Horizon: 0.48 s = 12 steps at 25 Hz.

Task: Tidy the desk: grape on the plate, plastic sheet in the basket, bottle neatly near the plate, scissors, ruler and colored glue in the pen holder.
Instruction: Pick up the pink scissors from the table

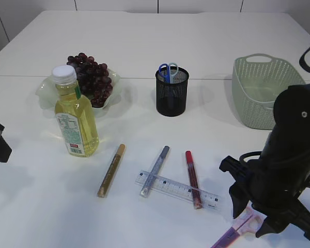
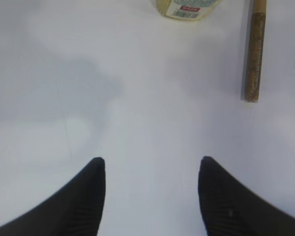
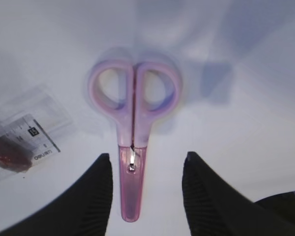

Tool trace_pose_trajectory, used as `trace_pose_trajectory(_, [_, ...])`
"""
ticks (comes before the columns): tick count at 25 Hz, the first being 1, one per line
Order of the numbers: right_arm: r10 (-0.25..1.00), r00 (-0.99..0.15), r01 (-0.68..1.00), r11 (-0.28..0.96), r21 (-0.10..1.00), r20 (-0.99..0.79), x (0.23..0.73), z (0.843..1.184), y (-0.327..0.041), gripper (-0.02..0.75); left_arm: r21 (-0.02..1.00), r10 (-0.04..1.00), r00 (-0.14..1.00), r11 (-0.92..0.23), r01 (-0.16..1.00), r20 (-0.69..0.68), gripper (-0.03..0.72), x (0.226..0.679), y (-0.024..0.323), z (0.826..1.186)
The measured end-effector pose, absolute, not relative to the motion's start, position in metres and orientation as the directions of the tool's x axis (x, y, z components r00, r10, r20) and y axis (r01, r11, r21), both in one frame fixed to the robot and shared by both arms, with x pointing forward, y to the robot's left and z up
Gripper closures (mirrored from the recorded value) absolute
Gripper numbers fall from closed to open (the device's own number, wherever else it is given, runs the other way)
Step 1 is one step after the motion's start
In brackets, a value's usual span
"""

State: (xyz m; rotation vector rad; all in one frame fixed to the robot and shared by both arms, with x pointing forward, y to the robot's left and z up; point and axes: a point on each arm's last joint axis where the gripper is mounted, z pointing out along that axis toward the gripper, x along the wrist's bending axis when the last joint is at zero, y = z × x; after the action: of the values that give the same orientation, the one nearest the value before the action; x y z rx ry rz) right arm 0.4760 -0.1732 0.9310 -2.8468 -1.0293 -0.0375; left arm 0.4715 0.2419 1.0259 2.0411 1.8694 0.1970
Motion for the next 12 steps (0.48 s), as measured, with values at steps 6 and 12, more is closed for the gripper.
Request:
trace_pose_trajectory(6, [0.628,0.776,0.63,-0.77,-0.096,0.055,0.479,0.924,-0.172,0.358,0.356,0.984,0.113,-0.056,0.933,-0.14,0.253,0.471,0.242,1.026])
trace_pose_trajectory(12, [0.63,0.775,0.631,-0.77,-0.096,0.038,0.48,0.917,-0.172,0.355,0.357,0.984,0.115,-0.058,0.932,-0.14,0.253,0.471,0.242,1.026])
